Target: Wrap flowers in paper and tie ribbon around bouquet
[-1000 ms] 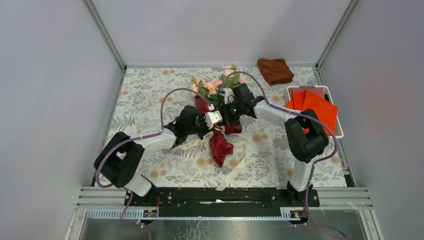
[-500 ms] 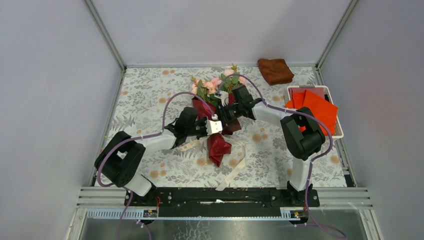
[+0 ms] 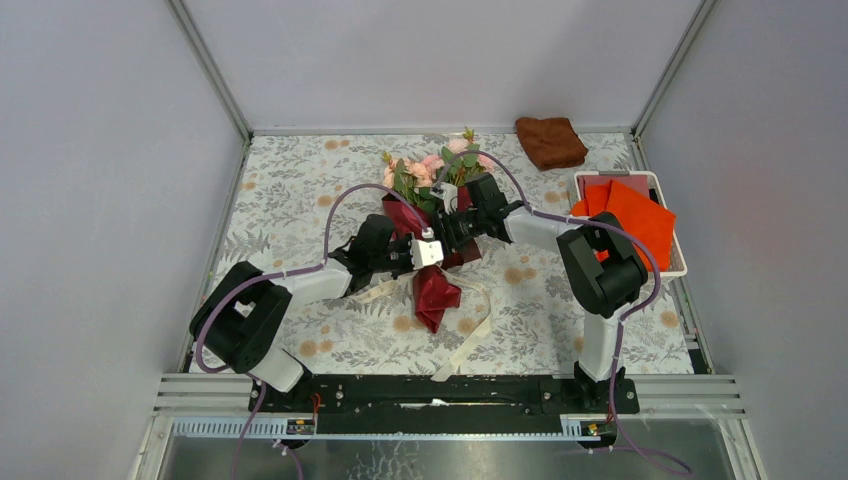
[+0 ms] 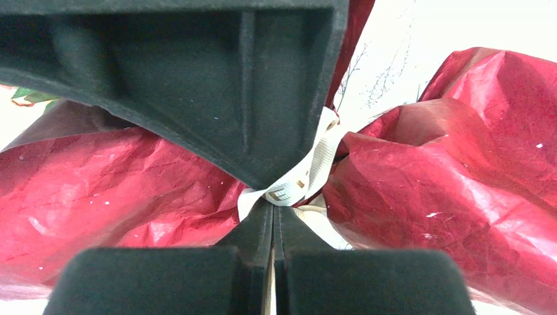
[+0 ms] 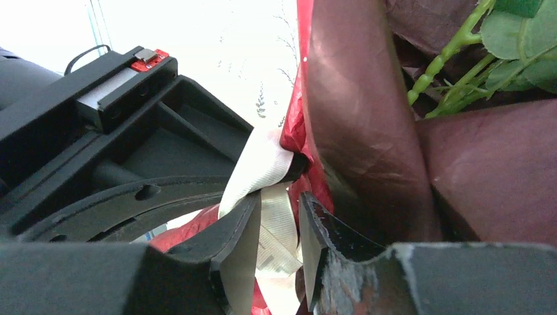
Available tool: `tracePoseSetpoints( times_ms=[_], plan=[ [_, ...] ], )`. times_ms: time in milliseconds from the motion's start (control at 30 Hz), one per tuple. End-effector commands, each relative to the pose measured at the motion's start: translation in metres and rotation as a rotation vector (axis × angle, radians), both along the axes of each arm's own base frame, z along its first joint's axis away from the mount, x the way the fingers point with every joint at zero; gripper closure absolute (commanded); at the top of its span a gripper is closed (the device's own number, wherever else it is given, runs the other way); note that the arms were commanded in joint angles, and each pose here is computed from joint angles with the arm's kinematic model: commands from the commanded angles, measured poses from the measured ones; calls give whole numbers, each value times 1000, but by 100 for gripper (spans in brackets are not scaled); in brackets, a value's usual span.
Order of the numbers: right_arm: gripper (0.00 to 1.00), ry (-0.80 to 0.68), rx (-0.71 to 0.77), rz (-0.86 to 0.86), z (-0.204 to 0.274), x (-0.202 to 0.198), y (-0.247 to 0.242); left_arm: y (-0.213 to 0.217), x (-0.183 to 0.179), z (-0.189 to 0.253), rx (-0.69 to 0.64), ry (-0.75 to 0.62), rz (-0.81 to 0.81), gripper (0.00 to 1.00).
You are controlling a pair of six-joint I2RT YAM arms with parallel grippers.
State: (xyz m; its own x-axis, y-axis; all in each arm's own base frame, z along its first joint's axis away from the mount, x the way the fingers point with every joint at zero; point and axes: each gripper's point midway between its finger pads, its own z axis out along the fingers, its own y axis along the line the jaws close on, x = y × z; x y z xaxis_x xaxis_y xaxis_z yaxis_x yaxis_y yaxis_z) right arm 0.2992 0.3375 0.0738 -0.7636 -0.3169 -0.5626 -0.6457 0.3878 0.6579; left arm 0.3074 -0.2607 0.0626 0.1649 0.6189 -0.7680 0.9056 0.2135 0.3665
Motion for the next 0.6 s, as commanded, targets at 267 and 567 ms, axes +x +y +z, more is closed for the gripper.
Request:
tracePoseSetpoints(
  times_ms=[267, 567],
  plan=[
    [64, -82, -26, 60, 2, -11, -1, -8, 18, 22, -84, -81, 18, 100],
    [100, -151, -55, -68, 12, 15, -4, -6, 6, 26, -61, -86, -50, 100]
  ],
)
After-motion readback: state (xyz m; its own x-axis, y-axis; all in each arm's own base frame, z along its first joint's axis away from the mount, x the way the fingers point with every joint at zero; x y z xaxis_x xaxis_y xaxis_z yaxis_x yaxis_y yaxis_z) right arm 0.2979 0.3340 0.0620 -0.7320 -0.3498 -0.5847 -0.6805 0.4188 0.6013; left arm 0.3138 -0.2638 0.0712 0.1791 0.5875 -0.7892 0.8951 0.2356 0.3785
